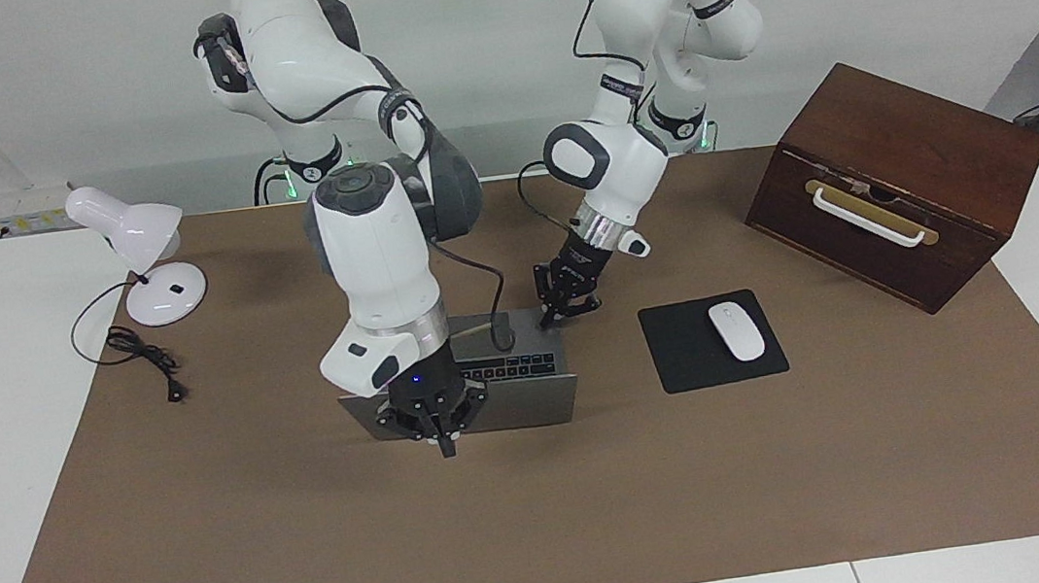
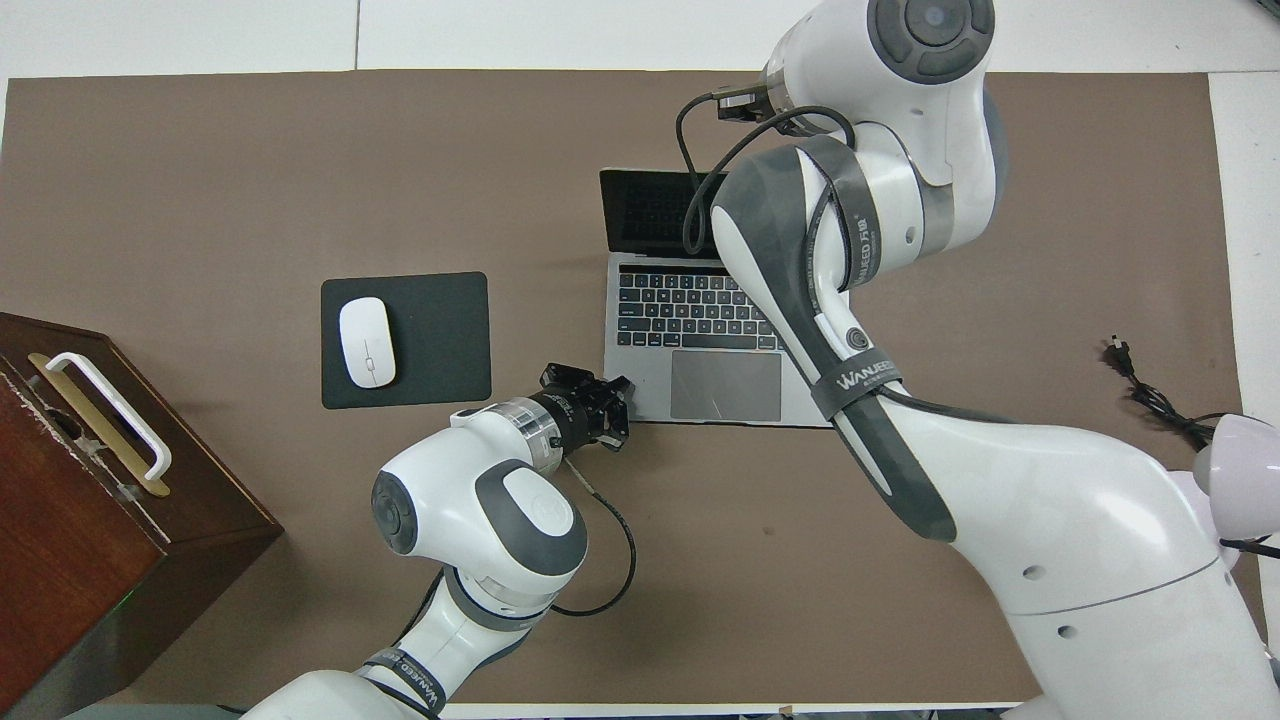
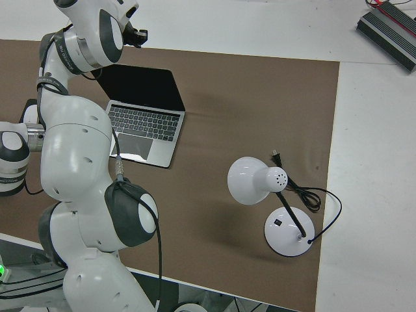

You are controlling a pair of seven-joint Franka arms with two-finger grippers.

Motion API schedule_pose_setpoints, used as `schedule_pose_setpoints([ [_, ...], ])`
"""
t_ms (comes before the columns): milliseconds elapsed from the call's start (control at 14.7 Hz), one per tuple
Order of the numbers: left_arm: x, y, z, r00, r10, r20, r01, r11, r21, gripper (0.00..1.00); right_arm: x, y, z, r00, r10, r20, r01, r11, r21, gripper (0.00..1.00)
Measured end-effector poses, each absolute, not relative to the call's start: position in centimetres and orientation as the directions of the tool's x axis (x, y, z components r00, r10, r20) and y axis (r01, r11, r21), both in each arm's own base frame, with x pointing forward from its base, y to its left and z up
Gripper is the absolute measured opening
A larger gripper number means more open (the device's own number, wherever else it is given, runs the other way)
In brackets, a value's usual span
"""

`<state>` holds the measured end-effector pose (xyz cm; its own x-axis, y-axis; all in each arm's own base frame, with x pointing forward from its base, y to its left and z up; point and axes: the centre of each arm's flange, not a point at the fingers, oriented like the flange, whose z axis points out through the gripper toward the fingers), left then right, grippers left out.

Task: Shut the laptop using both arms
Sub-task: 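Hook the right gripper behind the laptop lid top edge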

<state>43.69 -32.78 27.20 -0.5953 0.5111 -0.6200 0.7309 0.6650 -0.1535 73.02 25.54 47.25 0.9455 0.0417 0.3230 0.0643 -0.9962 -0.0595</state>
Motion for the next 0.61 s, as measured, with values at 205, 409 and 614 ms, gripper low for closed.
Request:
schedule_pose_setpoints([
  [205, 43.7, -32.8, 27.2, -0.595, 0.512, -0.620, 0.731, 0.665, -0.152, 0.01, 72.5, 25.5, 46.7, 0.966, 0.035, 0.257, 0.055, -0.996, -0.071, 0.01],
  [409, 43.6, -32.8, 27.2, -0.593, 0.514, -0.620, 0.731, 0.666, -0.148, 0.01, 72.0, 25.6, 47.0, 0.976, 0.020, 0.216, 0.044, -0.993, -0.108, 0.01],
  [614, 43.6, -32.9, 27.2, -0.590, 0.517, -0.620, 0.734, 0.664, -0.143, 0.01, 71.5, 25.4, 47.3, 0.985, 0.019, 0.174, 0.038, -0.993, -0.110, 0.01],
])
